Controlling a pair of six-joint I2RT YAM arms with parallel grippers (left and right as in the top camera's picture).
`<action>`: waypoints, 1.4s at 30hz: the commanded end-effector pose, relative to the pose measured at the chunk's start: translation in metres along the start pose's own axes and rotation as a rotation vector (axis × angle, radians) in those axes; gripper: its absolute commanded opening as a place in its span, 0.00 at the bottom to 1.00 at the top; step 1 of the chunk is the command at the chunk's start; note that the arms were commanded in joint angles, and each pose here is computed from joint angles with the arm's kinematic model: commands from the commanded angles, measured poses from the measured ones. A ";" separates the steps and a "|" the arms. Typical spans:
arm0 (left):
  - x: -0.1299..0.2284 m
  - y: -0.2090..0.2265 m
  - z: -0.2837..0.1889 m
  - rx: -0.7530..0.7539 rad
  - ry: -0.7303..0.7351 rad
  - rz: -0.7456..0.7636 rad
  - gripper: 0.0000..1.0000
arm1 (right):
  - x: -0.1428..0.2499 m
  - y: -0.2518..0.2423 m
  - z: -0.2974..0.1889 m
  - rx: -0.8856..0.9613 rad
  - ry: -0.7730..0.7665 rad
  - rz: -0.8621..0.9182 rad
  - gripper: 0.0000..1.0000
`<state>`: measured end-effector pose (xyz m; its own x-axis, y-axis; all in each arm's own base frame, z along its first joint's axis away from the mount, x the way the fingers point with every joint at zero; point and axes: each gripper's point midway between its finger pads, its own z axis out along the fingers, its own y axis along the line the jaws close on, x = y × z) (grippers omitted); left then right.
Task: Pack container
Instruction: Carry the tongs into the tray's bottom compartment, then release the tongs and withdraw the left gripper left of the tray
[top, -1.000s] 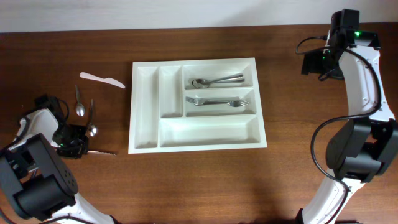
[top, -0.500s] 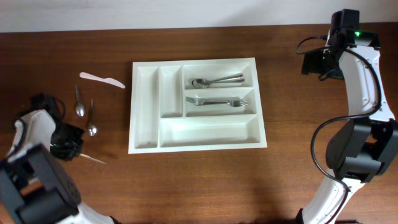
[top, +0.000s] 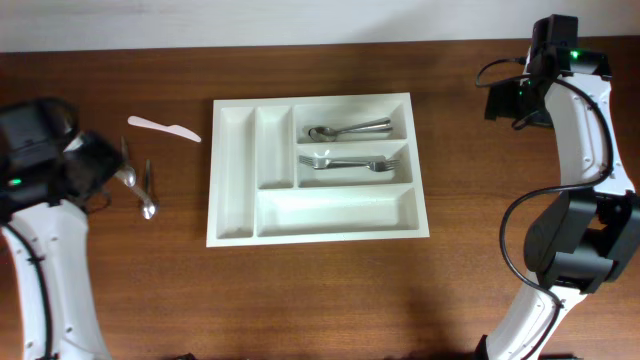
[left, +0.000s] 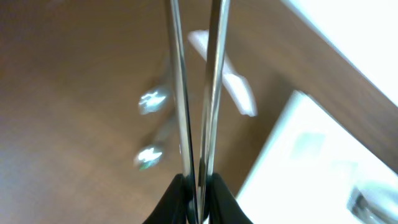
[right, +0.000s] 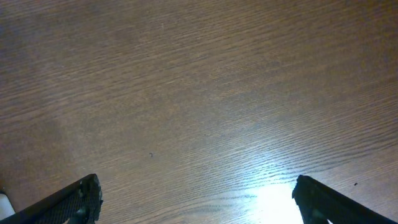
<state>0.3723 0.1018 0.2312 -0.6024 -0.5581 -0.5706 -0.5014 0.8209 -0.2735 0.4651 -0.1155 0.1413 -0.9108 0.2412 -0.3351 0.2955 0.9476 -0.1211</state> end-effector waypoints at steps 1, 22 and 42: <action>0.019 -0.074 -0.007 0.231 0.013 0.355 0.02 | -0.005 0.002 -0.011 -0.006 -0.029 -0.007 0.99; 0.285 -0.209 0.002 0.719 0.306 2.003 0.02 | -0.005 0.002 -0.011 -0.006 -0.029 -0.007 0.99; 0.307 -0.210 0.058 0.530 0.342 2.158 0.58 | -0.005 0.002 -0.011 -0.006 -0.029 -0.007 0.99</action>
<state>0.3223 -0.2313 0.0659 0.0588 0.9920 -0.1116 0.9794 -0.0357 0.1987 0.4651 -0.1155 0.1413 -0.9106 0.2415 -0.3355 0.2959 0.9475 -0.1210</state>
